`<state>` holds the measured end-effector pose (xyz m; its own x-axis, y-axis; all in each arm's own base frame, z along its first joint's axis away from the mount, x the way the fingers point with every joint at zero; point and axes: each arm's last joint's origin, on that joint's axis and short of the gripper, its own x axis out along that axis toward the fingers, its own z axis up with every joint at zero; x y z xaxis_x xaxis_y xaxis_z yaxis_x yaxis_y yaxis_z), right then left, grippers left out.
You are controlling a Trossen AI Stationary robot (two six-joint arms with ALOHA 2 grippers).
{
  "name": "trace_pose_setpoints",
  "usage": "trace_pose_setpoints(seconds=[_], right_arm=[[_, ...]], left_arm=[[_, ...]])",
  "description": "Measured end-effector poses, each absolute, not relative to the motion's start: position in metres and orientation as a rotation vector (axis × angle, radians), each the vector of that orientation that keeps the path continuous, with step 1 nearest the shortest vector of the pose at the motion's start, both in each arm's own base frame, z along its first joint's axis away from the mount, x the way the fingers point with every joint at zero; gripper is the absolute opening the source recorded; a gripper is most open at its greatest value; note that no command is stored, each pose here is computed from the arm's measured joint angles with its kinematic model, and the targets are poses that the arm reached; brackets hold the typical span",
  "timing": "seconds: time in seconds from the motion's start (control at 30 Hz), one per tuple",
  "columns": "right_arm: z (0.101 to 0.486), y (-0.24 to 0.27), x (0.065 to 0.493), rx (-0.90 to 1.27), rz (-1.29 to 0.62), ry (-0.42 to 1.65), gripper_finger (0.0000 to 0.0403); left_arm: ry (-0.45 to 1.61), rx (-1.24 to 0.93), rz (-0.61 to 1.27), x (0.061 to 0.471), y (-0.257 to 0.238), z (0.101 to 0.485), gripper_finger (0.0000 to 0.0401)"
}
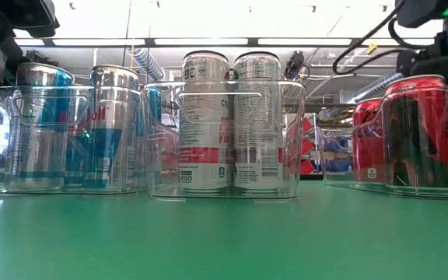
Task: Sort soda cans
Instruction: Adjust the transparent bins
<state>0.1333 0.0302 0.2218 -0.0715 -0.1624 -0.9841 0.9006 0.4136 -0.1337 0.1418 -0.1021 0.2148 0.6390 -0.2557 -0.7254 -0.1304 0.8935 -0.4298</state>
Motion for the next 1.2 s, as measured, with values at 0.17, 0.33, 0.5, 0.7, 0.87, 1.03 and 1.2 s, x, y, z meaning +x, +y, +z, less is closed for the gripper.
trace_pose_setpoints(seconds=[0.17,0.33,0.5,0.7,0.87,1.03,1.2], right_arm=[[0.209,0.033,0.143,0.743,-0.961,1.342,0.0],[0.206,0.034,0.147,0.743,-0.942,1.332,0.0],[0.206,0.035,0.154,0.76,-0.89,1.276,0.0],[0.206,0.038,0.166,0.791,-0.801,1.199,0.0],[0.202,0.04,0.174,0.784,-0.777,1.176,0.0],[0.208,0.037,0.175,0.77,-0.773,1.174,0.0],[0.241,0.033,0.167,0.668,-0.822,1.165,0.0]], left_arm=[[0.883,-0.477,-0.075,0.142,-0.102,0.215,0.0],[0.883,-0.477,-0.075,0.142,-0.102,0.215,0.0],[0.88,-0.489,-0.067,0.142,-0.102,0.215,0.0],[0.859,-0.508,-0.074,0.143,-0.103,0.217,0.0],[0.853,-0.505,-0.068,0.144,-0.103,0.217,0.0],[0.849,-0.5,-0.059,0.144,-0.103,0.217,0.0],[0.856,-0.473,-0.063,0.144,-0.102,0.226,0.0]])
